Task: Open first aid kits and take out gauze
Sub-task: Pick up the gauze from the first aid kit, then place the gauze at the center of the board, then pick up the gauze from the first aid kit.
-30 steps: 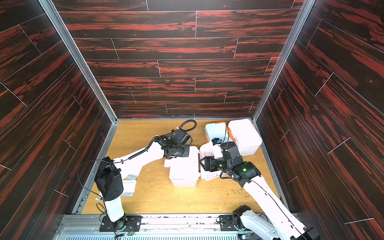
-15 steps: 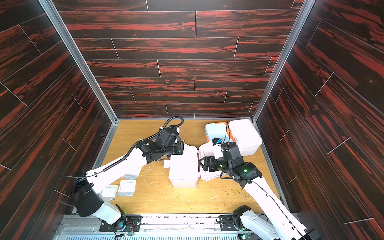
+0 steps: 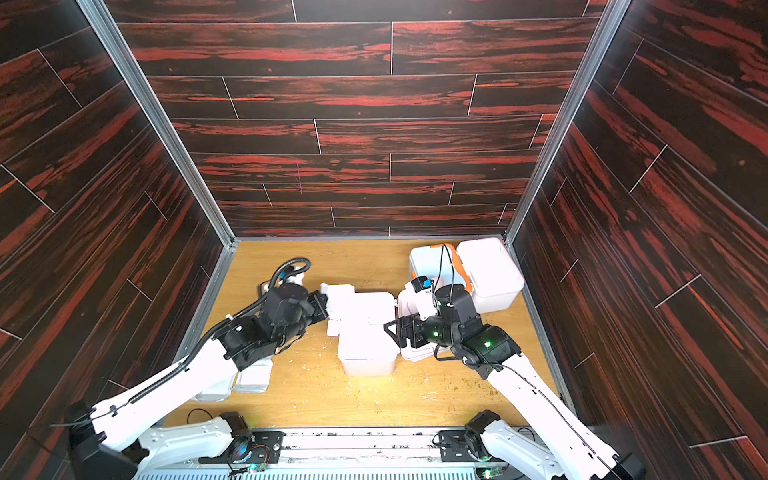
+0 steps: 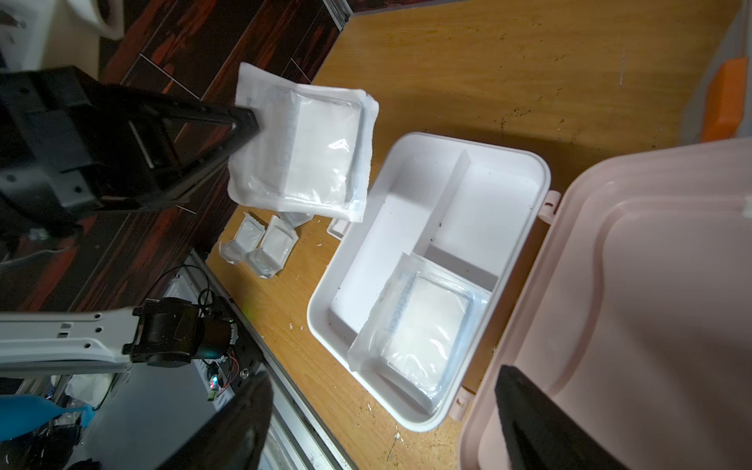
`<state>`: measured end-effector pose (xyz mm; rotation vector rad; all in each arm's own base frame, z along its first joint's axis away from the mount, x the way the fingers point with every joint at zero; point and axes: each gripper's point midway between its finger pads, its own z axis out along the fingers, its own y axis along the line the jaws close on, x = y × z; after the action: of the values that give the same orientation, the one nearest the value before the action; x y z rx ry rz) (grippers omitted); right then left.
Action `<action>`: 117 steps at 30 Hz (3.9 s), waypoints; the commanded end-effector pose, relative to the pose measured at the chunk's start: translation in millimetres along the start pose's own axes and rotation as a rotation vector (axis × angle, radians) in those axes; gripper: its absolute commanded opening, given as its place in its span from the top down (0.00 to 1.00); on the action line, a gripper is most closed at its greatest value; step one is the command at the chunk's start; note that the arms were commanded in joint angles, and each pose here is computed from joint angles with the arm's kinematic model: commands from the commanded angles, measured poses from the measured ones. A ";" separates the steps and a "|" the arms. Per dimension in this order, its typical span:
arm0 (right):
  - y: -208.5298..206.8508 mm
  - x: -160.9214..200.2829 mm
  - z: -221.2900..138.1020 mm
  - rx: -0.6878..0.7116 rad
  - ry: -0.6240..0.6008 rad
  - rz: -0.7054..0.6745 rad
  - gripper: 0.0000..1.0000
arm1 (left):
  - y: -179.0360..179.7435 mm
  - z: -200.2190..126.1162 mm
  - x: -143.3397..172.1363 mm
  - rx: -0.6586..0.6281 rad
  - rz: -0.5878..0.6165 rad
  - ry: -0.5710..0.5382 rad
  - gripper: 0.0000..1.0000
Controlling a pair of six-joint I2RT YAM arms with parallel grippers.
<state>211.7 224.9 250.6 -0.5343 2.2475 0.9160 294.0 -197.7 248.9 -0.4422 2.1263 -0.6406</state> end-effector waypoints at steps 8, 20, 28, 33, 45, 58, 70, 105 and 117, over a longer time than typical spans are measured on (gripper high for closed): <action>29.9 -6.6 17.7 -0.028 0.019 -0.100 0.07 | 116.7 -26.5 -15.2 -0.240 -0.467 -0.385 1.00; 31.3 -0.9 29.6 -0.031 0.050 -0.094 0.06 | 172.4 9.3 40.2 -0.286 -0.915 -0.430 1.00; 30.7 3.0 31.1 -0.030 0.061 -0.093 0.05 | 194.6 30.8 71.2 -0.367 -1.043 -0.425 1.00; 28.6 5.5 30.8 -0.024 0.063 -0.092 0.05 | 212.6 22.7 75.5 -0.423 -1.059 -0.471 1.00; 28.0 6.6 33.8 -0.025 0.069 -0.090 0.05 | 232.9 16.4 82.7 -0.487 -1.085 -0.527 1.00; 27.5 5.8 33.9 -0.019 0.069 -0.090 0.05 | 228.2 29.5 86.1 -0.483 -1.084 -0.520 0.80; 27.4 5.1 33.4 -0.018 0.064 -0.090 0.05 | 206.6 22.7 62.9 -0.397 -1.011 -0.514 0.12; -6.3 -29.9 -117.0 0.186 -0.624 -0.065 0.01 | -65.5 -1.5 14.8 0.248 -0.023 0.135 0.00; -25.0 -10.8 -121.5 0.244 -0.616 -0.015 0.01 | -104.2 22.4 82.8 0.110 0.342 0.327 0.07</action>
<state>178.3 116.0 328.2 -0.1307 1.6838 0.6870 277.9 -339.1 261.2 0.0189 2.3122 -0.8018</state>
